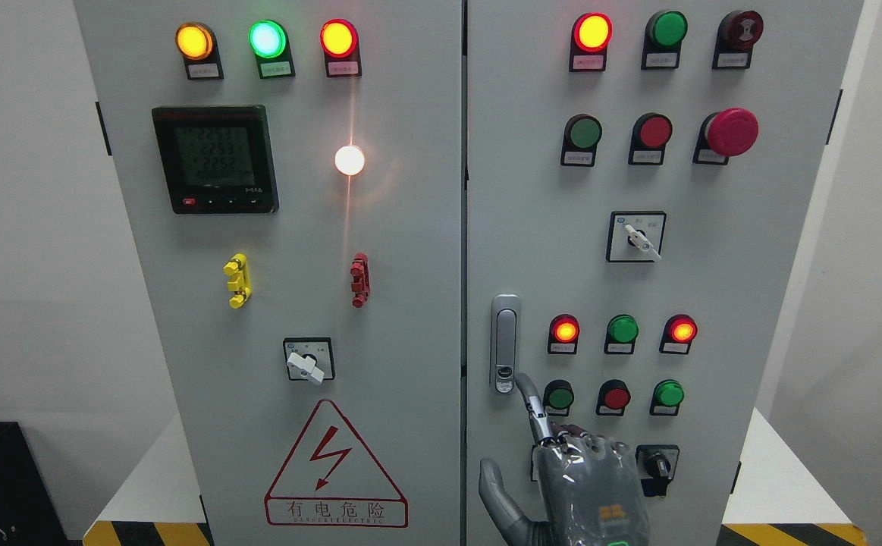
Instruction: Release door handle
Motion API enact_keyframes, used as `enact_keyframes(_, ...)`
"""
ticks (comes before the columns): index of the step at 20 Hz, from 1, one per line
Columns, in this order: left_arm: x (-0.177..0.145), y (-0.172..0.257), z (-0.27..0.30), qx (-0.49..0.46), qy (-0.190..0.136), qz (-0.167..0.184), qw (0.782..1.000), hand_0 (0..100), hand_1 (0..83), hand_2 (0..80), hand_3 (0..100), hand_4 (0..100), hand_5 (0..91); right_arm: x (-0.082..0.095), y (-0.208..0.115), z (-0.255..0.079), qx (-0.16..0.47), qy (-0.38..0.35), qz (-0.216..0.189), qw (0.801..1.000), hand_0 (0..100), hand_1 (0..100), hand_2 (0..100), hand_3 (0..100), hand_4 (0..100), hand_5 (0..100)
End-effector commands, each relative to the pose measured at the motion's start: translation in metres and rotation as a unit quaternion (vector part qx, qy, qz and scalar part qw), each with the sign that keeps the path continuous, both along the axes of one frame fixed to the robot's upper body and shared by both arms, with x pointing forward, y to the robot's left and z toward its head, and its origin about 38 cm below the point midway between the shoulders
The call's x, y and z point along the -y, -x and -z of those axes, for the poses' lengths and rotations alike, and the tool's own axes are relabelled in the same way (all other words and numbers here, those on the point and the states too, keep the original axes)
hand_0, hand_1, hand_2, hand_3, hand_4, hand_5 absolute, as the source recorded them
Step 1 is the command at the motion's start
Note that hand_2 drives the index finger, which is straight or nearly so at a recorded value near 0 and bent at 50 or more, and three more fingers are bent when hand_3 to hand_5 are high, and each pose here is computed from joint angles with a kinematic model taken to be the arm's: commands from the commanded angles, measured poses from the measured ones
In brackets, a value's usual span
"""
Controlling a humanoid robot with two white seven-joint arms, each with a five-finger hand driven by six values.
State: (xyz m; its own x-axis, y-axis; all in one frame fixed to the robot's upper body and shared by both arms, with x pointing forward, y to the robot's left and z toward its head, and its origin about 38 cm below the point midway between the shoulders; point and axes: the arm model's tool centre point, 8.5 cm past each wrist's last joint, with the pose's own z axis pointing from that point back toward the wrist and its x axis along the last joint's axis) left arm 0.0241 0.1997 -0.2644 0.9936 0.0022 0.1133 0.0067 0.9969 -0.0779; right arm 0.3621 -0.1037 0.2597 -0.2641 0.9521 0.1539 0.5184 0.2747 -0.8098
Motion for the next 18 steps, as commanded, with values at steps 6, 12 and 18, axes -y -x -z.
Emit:
enact_keyframes(6, 0.000, 0.012, 0.000, -0.009, 0.000, -0.001, 1.000, 12, 55.6, 0.0, 0, 0, 0.0, -0.010, -0.019, 0.019, -0.030, 0.027, 0.003, 0.999, 54, 22, 0, 84, 90, 100)
enact_keyframes(12, 0.000, 0.012, 0.000, -0.009, 0.000, -0.001, 1.000, 12, 55.6, 0.0, 0, 0, 0.0, -0.009, -0.028, 0.016, -0.029, 0.031, 0.012, 0.999, 54, 21, 0, 84, 90, 100)
enact_keyframes(18, 0.000, 0.012, 0.000, -0.009, 0.000, -0.001, 1.000, 12, 55.6, 0.0, 0, 0, 0.0, -0.010, -0.030, 0.018, -0.035, 0.031, 0.016, 0.999, 54, 21, 0, 85, 90, 100)
